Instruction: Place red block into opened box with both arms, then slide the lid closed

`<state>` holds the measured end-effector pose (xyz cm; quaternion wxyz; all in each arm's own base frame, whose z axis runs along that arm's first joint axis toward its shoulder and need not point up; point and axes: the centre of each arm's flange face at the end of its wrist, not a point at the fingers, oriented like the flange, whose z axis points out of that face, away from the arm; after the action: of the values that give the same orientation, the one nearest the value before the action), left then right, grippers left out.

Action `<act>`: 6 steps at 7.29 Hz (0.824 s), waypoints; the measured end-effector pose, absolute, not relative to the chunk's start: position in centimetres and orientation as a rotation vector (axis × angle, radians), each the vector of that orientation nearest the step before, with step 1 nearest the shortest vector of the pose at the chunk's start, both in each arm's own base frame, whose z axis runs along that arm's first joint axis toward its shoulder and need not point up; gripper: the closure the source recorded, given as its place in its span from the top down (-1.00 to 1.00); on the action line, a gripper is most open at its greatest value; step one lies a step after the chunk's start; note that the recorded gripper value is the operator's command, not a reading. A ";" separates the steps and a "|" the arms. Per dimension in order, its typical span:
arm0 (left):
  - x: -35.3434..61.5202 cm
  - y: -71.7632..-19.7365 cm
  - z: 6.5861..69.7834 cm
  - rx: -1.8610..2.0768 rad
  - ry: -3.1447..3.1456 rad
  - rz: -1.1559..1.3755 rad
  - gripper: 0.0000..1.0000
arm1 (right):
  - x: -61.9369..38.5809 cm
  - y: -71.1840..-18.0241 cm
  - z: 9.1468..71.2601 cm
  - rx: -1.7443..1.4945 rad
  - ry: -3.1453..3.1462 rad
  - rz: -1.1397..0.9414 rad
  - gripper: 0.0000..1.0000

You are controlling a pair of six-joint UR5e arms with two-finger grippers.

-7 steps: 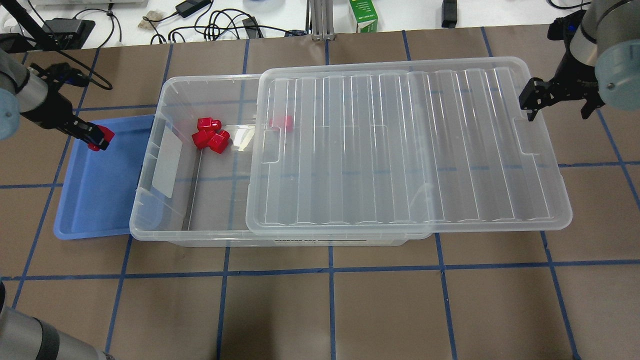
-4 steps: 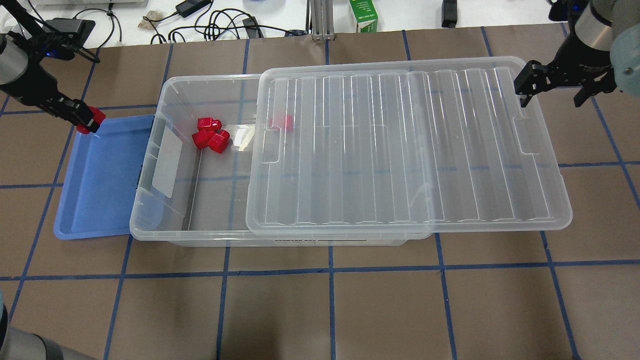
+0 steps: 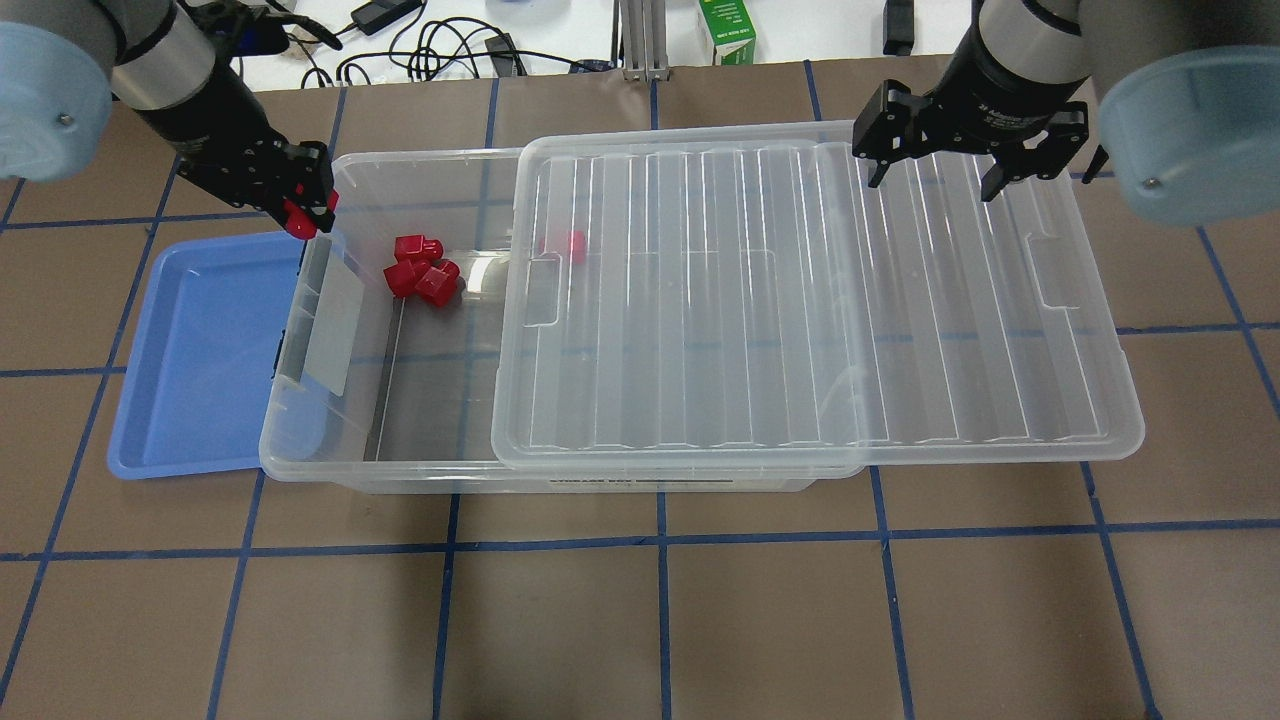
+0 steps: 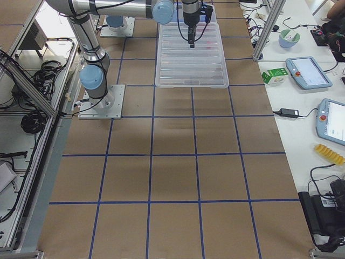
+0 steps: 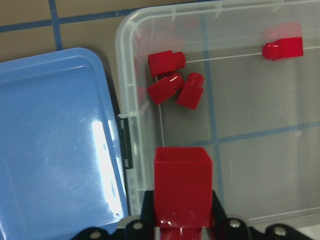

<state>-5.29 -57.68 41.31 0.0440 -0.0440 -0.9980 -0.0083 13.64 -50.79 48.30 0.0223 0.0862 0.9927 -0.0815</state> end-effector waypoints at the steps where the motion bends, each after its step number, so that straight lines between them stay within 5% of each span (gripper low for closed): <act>1: -6.8 -57.0 39.5 -0.089 -3.052 -0.046 -0.94 | 13.8 -50.8 48.2 0.271 3.077 -0.249 1.00; 6: -10.2 -52.5 30.7 0.026 -3.090 -0.022 -1.00 | 13.8 -50.7 48.1 0.264 3.085 -0.242 1.00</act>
<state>-10.23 -52.47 30.71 0.0257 0.0084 -0.9996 -0.0073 13.81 -50.69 48.05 0.0179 0.0851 0.9932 -0.0779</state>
